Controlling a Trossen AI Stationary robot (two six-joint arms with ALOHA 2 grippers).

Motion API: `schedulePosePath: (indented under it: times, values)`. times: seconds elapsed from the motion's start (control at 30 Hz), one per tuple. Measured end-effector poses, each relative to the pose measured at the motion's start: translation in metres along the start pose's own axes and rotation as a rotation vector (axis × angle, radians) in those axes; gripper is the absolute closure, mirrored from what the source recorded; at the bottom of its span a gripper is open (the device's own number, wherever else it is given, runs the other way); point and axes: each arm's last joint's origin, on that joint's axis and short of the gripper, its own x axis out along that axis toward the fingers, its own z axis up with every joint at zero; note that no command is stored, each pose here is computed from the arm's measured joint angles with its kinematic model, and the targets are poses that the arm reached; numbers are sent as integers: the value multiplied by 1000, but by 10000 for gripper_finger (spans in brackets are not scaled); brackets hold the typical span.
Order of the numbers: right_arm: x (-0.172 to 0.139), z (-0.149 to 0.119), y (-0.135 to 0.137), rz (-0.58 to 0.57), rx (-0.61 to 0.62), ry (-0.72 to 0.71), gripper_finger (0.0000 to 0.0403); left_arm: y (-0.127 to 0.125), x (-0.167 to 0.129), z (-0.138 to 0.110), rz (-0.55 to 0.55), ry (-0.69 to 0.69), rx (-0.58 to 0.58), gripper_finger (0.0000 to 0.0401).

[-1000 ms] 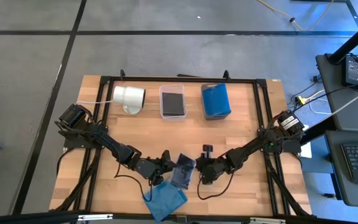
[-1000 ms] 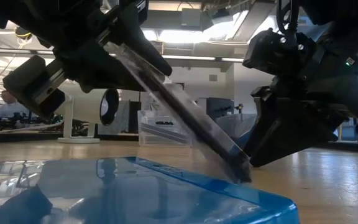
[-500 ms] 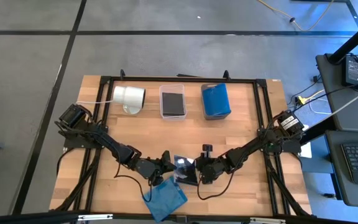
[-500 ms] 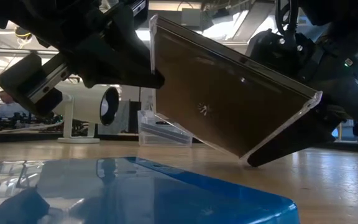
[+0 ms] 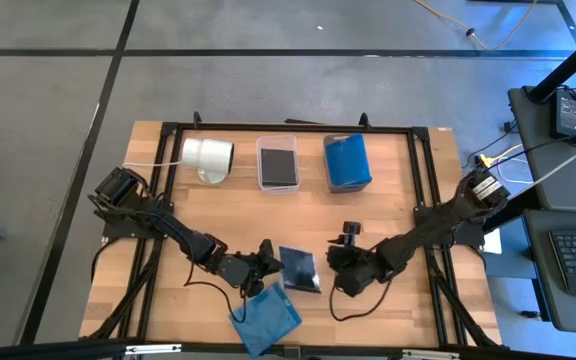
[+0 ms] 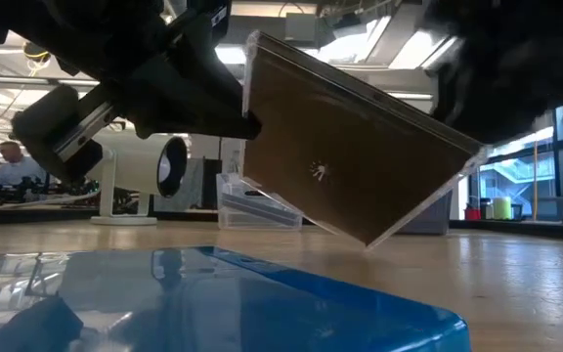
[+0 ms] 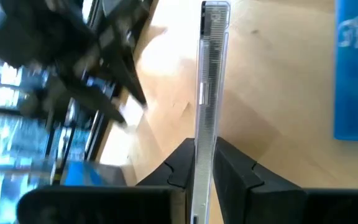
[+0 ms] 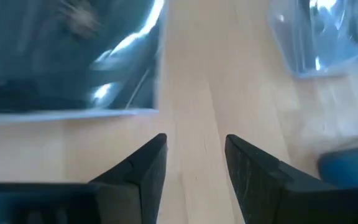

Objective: Pick & place jewel cases by type
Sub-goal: Put the black cd case into the white bin

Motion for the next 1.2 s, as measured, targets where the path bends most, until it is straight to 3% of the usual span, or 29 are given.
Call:
schedulePosePath:
  times: [0.23, 0.5, 0.9, 1.2]
  values:
    - [-35, 20, 13, 32, -82, -103, 235, 3, 0, -3, 108, 99, -181, 367]
    - [-60, 36, 26, 111, -84, -178, 235, 4, -1, -5, 174, 149, -241, 359]
    - [-35, 28, 30, 78, -128, -228, 235, 6, -1, -5, 215, 159, -350, 357]
    - [-25, 34, 23, 35, -110, -225, 235, 6, -1, -5, 216, 159, -351, 362]
